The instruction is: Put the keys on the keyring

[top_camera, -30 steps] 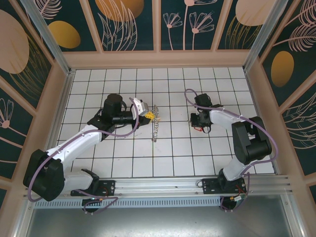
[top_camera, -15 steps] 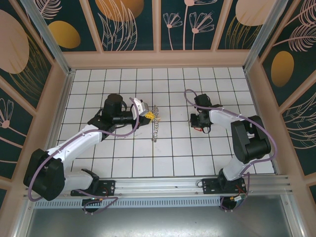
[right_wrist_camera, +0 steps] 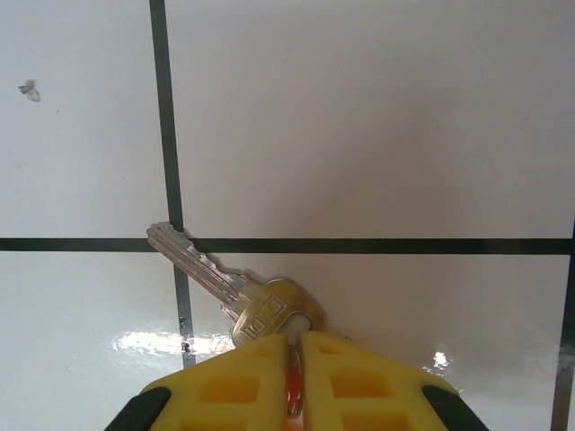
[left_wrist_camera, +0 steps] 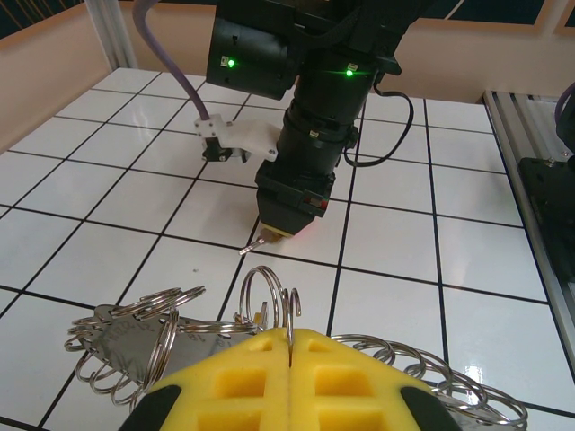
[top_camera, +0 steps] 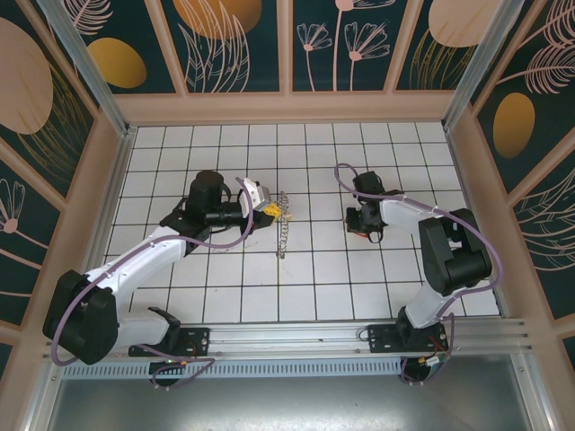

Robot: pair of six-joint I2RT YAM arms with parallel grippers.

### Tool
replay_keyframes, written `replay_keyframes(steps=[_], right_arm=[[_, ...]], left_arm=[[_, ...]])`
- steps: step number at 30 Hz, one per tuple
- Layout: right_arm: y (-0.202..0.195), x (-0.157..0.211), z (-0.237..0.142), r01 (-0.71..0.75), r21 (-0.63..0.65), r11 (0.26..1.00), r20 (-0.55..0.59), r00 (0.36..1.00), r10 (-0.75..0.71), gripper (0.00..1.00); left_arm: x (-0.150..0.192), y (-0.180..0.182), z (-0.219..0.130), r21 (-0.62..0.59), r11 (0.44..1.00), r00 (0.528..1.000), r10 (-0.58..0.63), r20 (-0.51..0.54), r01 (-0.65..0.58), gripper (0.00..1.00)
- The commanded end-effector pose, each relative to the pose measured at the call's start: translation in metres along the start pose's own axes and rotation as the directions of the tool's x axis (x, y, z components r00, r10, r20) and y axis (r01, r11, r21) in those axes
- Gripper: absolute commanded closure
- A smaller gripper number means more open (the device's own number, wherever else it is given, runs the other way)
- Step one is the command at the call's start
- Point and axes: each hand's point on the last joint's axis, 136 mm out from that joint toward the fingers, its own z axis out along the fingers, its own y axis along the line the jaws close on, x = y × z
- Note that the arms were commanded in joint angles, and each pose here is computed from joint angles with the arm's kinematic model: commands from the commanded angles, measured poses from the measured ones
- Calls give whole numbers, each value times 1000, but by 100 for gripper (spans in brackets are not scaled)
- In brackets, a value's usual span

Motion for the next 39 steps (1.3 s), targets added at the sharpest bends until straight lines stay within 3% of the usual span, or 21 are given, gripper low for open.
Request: replay_keyframes(steps=[1,17,39], right_arm=[[-1,0,-2,-13,-5,1000,-3,1000,13,89],[3,-9,-12,-22,-28,999,49,999,23,85],[1,0,-1,-24,-16,1000,-6,1000,24,86]], left_arm=[[-9,0,1,8,1000,999,24,26,-25,100],[-8,-1,1,13,1000,999,22,26,-22,100],[-6,-1,2,15,1000,1000,22,19,-23,100]])
